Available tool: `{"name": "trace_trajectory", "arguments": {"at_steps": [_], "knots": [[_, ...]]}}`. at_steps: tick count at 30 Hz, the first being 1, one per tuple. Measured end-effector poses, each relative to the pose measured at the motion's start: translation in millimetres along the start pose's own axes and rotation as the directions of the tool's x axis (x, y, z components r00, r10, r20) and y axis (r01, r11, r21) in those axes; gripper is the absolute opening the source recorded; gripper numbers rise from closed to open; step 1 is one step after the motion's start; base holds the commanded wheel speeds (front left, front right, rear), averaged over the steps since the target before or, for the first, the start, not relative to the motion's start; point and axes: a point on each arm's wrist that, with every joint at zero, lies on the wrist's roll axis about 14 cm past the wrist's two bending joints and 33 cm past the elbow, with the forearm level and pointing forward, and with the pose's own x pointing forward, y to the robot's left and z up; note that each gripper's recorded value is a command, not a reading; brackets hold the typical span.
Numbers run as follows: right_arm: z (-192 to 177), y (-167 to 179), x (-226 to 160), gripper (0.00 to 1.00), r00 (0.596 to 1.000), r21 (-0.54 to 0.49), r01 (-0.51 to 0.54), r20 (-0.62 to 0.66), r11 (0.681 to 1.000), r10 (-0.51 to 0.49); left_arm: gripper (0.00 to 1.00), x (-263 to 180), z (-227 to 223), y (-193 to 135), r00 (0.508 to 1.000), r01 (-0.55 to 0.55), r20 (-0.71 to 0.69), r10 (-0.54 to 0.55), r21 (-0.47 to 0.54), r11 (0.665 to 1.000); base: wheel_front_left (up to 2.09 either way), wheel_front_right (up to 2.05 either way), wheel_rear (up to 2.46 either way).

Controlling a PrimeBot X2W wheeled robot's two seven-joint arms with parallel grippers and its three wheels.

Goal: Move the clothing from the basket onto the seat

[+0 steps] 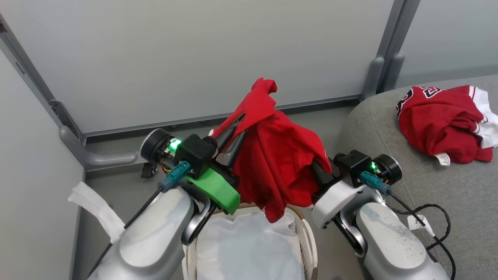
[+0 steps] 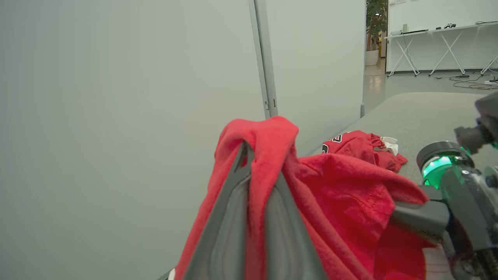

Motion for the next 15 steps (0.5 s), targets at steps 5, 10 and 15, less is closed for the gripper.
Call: {"name": "trace_trajectory", "arguments": {"at_steps": [5,10,15], "knots": [[3,-23,-5,0.00,0.998,-0.014,0.069,0.010,0.997,-0.069,1.00,-7,-24,-5,0.999,-0.034,-0.045,0.030,-0.081,0.996,0.00,0.00,0.00],[5,-53,-16,0.00,0.988,-0.037,0.157,0.012,0.987,-0.157,1.00,-15,-57,-17,0.992,-0.048,-0.125,0.030,-0.143,0.988,0.00,0.00,0.00],[3,-86,-39,0.00,0.964,-0.059,0.265,0.005,0.963,-0.265,1.00,-20,-84,-33,0.982,-0.052,-0.189,0.013,-0.203,0.978,0.00,0.00,0.00]]}}
